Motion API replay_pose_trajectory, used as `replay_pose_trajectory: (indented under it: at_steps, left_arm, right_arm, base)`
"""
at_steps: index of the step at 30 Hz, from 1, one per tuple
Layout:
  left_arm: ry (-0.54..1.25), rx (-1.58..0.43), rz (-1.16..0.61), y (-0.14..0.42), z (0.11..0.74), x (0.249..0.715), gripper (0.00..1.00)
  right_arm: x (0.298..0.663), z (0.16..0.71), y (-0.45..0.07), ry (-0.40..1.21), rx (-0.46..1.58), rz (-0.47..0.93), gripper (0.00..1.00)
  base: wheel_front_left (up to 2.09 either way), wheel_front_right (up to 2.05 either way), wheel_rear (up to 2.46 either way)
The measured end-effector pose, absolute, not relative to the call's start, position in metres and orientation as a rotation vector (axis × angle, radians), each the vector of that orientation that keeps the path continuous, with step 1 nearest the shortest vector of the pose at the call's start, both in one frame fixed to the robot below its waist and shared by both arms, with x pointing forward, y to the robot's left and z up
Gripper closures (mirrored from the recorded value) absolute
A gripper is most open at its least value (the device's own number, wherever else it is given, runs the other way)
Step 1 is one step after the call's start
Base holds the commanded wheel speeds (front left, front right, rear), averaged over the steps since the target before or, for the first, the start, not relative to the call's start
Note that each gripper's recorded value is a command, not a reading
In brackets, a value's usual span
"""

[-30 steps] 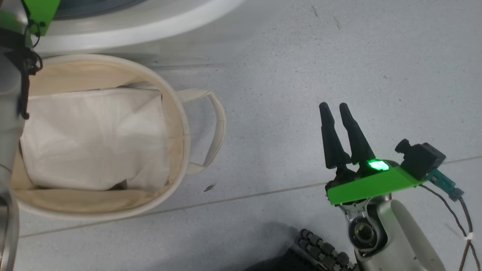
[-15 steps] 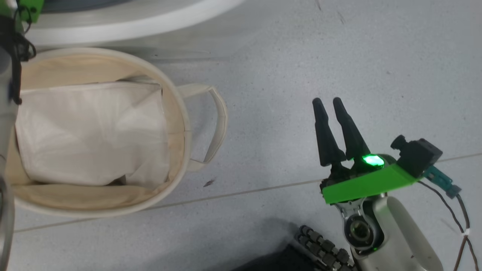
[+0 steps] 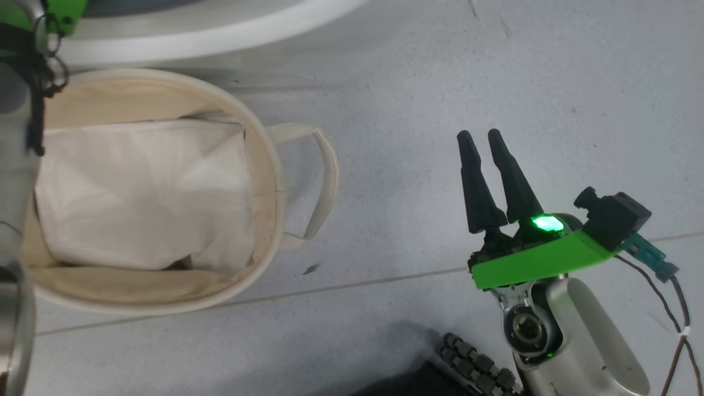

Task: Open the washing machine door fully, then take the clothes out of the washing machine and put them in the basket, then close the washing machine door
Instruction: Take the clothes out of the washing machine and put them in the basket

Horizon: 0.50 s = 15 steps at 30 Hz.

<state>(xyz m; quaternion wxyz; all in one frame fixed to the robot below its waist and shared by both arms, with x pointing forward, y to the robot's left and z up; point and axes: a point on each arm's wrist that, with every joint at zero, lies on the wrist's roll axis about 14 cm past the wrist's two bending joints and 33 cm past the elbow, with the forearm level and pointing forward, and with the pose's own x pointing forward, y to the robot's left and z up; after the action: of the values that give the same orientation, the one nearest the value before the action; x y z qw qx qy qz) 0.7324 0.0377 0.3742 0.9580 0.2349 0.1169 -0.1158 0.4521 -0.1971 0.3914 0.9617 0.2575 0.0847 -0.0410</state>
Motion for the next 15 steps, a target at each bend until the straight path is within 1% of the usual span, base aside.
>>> replay_pose_trajectory:
  at_steps: [5,11,13,15]
  left_arm:
    - [0.131,0.367,-0.253,0.022,0.403,0.721,1.0]
    - [0.083,0.313,-0.246,0.027,0.422,0.702,1.0]
    - [0.047,0.281,-0.234,0.029,0.439,0.699,1.0]
    - [-0.026,0.253,-0.235,0.027,0.467,0.696,1.0]
  right_arm:
    - [0.455,0.404,-0.193,0.14,0.516,-0.061,0.0]
    - [0.456,0.421,-0.187,0.101,0.514,-0.032,0.0]
    - [0.454,0.427,-0.184,0.092,0.511,-0.021,0.0]
    - [0.452,0.431,-0.182,0.084,0.504,-0.013,0.0]
  base:
    - [0.0,0.0,0.0]
    - [0.0,0.0,0.0]
    - [0.0,0.0,0.0]
    - [0.0,0.0,0.0]
